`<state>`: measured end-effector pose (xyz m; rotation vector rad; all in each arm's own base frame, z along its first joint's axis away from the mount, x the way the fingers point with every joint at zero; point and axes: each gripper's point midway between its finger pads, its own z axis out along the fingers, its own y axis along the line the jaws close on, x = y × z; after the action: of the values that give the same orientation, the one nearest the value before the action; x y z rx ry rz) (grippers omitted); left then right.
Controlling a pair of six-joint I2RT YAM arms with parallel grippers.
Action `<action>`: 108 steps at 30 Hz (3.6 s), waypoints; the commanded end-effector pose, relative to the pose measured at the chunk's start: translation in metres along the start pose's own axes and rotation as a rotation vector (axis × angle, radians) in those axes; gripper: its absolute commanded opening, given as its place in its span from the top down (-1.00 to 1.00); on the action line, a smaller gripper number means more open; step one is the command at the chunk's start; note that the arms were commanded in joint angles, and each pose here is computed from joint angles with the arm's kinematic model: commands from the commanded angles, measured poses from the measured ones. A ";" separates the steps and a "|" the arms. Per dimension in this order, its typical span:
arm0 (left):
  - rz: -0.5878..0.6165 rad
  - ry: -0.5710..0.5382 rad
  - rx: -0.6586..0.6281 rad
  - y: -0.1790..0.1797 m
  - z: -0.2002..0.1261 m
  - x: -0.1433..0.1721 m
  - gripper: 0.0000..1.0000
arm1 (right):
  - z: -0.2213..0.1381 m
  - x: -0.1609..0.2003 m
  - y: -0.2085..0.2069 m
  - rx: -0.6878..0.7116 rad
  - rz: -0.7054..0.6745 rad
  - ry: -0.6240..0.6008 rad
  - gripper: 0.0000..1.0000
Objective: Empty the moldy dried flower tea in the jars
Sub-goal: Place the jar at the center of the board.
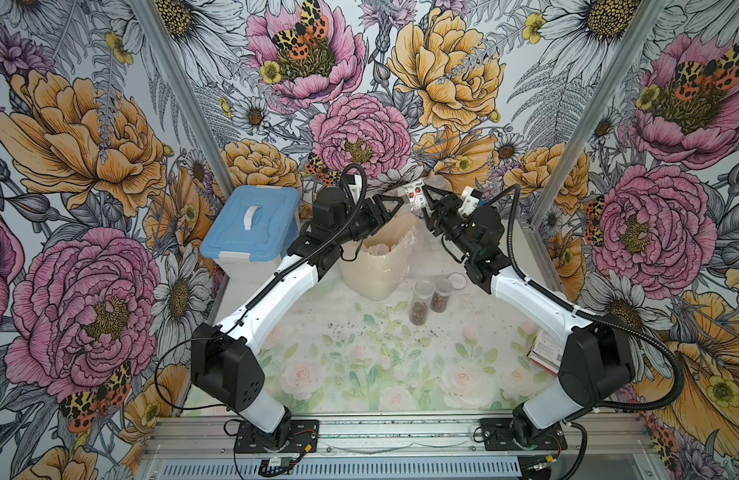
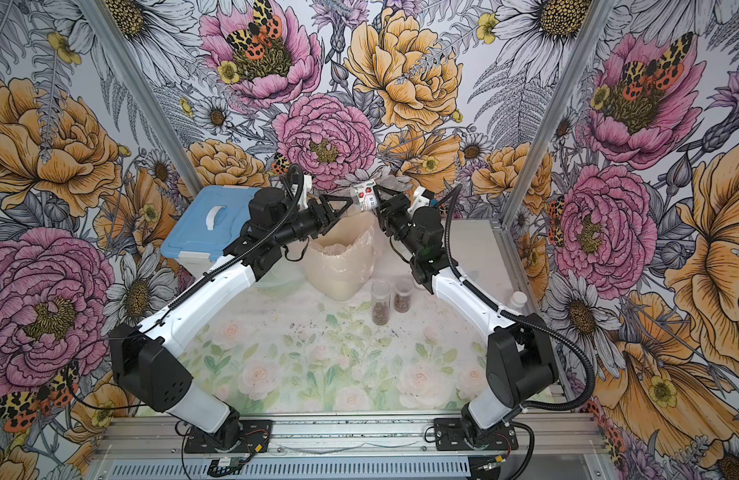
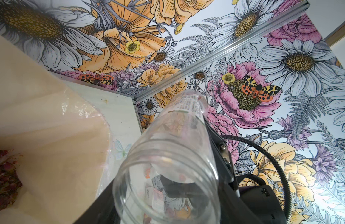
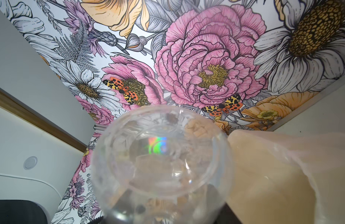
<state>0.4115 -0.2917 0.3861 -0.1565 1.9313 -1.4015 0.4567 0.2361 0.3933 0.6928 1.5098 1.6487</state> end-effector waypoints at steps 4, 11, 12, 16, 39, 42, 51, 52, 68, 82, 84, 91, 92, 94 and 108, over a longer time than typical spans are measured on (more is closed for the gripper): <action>0.068 0.003 -0.015 -0.008 -0.004 0.001 0.40 | -0.018 -0.003 0.032 -0.082 -0.060 -0.011 -0.36; 0.189 0.058 -0.082 -0.010 -0.005 0.014 0.41 | -0.052 -0.016 0.035 0.002 -0.279 -0.056 -0.64; 0.206 0.070 -0.098 -0.008 -0.005 0.016 0.42 | -0.059 -0.018 0.034 0.028 -0.321 -0.061 -0.64; 0.287 0.125 -0.156 -0.002 -0.008 0.027 0.43 | -0.091 -0.028 0.022 0.187 -0.570 -0.067 -0.67; 0.494 0.356 -0.223 0.006 0.001 0.071 0.50 | -0.117 -0.007 -0.044 0.421 -1.522 0.445 -0.68; 0.552 0.377 -0.257 0.007 0.010 0.075 0.51 | -0.122 -0.021 -0.042 0.505 -1.476 0.363 -0.71; 0.660 0.510 -0.392 0.031 0.042 0.099 0.55 | -0.177 -0.104 -0.085 0.766 -0.950 0.065 -0.77; 0.677 0.520 -0.407 0.034 0.045 0.102 0.55 | -0.183 -0.111 -0.096 0.786 -0.885 0.055 -0.76; 0.819 0.615 -0.594 0.085 0.075 0.126 0.56 | -0.169 -0.108 -0.196 0.876 -0.576 0.230 0.14; 0.961 0.678 -0.623 0.108 0.098 0.148 0.49 | -0.120 -0.090 -0.226 0.853 -0.497 0.317 0.50; 0.986 0.684 -0.635 0.112 0.101 0.150 0.47 | -0.120 -0.093 -0.228 0.864 -0.502 0.308 0.50; 1.039 0.715 -0.672 0.130 0.107 0.156 0.44 | -0.115 -0.091 -0.238 0.864 -0.472 0.327 0.52; 1.045 0.720 -0.672 0.132 0.109 0.158 0.41 | -0.114 -0.091 -0.240 0.865 -0.468 0.329 0.52; 1.058 0.731 -0.672 0.135 0.110 0.161 0.38 | -0.114 -0.091 -0.245 0.870 -0.457 0.333 0.57; 1.091 0.784 -0.674 0.155 0.120 0.176 0.25 | -0.108 -0.086 -0.266 0.873 -0.402 0.356 0.66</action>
<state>0.4049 -0.4060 0.1562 1.0860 2.3990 -0.0460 0.4516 0.0968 0.1154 0.4980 2.5124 0.7553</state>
